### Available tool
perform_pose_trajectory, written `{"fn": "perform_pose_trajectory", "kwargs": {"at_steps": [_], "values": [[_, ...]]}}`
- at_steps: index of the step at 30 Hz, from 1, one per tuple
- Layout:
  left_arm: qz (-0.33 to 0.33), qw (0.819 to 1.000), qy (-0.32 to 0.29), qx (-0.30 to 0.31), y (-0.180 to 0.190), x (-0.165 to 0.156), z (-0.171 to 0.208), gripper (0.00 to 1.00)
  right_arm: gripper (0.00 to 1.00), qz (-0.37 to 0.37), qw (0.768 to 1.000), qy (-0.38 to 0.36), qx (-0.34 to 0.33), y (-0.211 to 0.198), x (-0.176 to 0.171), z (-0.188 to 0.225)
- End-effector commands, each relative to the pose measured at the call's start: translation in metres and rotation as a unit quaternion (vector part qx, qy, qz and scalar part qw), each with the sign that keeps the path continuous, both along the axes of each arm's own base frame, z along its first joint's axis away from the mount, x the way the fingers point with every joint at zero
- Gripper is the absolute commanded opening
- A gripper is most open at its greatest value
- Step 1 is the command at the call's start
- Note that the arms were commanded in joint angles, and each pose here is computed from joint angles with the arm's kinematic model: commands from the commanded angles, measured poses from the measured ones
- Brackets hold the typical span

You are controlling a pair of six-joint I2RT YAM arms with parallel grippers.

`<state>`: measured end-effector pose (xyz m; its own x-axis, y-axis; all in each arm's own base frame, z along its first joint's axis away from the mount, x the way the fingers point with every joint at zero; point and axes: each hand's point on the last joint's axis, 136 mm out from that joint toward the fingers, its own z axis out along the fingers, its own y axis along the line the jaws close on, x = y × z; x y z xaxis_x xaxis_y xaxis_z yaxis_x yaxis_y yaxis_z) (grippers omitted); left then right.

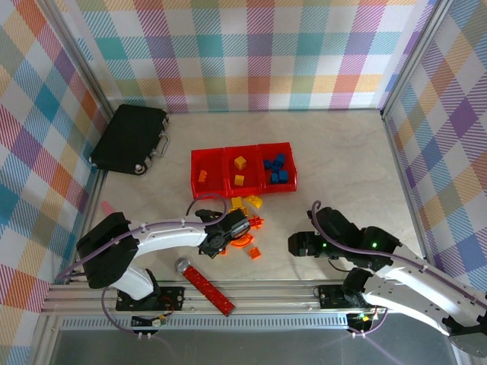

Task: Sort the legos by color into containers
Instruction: Pick up the lego from the middle-left of the table.

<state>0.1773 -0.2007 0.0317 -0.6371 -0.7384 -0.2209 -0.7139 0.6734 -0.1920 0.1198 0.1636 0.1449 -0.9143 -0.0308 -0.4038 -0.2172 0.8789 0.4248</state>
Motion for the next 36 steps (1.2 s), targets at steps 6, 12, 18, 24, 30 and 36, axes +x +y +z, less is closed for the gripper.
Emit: {"fn": "perform_pose_trajectory", "kwargs": {"at_steps": [6, 12, 18, 24, 30, 36], "values": [[0.006, 1.000, -0.014, 0.026, 0.014, -0.001, 0.003, 0.49, 0.73, -0.006, 1.000, 0.004, -0.007, -0.007, -0.003, -0.003], [0.000, 1.000, 0.014, 0.015, 0.013, -0.005, -0.015, 0.49, 0.73, -0.007, 1.000, 0.003, -0.007, -0.009, -0.004, -0.002], [-0.018, 1.000, 0.024, -0.001, 0.005, -0.001, -0.023, 0.48, 0.73, -0.009, 1.000, 0.004, -0.007, -0.011, -0.005, -0.002], [-0.044, 0.999, 0.030, 0.001, 0.000, 0.002, -0.025, 0.44, 0.73, -0.016, 1.000, 0.002, -0.007, -0.015, -0.006, -0.001], [-0.053, 0.998, 0.038, 0.011, 0.001, 0.002, -0.029, 0.23, 0.73, -0.017, 1.000, 0.004, -0.007, -0.015, -0.006, -0.002], [-0.071, 0.996, 0.046, 0.021, 0.000, 0.001, -0.027, 0.00, 0.73, -0.017, 1.000, 0.004, -0.007, -0.015, -0.006, -0.003]]}}
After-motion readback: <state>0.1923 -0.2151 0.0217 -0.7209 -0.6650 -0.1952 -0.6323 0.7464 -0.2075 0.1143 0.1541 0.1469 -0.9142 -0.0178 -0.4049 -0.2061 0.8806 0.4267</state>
